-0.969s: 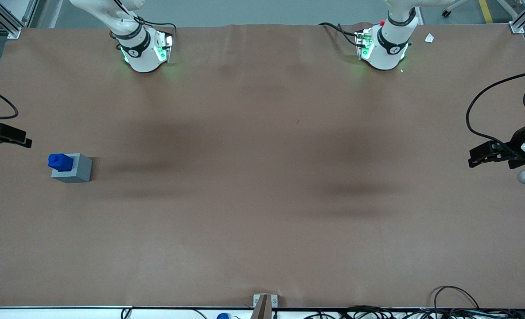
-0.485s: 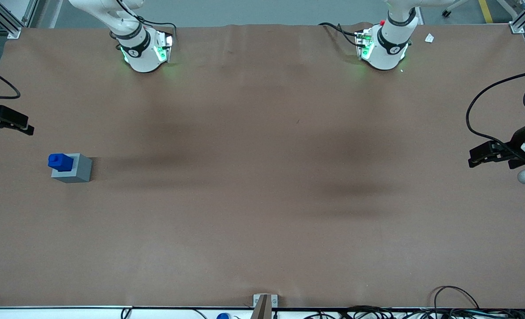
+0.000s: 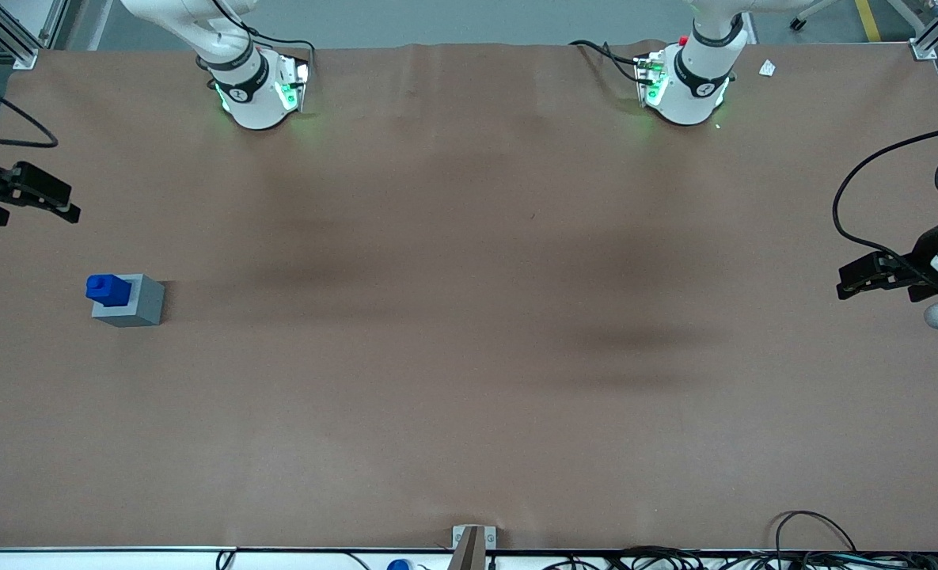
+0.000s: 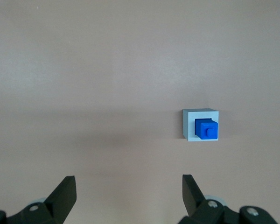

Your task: Insert blue part into gray base with right arm

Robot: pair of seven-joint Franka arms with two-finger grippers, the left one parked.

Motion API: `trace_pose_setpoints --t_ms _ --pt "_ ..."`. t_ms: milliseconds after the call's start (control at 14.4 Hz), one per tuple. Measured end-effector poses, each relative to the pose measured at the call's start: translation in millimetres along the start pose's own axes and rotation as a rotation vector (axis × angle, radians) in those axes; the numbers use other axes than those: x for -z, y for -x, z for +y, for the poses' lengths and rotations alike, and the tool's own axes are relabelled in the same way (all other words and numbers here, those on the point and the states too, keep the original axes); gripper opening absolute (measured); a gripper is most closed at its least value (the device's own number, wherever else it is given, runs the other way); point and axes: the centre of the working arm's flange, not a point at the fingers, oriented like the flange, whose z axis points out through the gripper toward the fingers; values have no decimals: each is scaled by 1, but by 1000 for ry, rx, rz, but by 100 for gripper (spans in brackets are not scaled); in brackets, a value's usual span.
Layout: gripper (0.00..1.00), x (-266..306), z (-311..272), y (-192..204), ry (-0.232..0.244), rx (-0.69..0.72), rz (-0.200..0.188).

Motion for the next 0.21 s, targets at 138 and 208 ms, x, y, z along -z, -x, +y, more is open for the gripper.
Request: trace_pose_setpoints --t_ms 138,208 --pt "100 5 3 4 -1 -9 7" --pt "100 7 4 6 -2 -22 10"
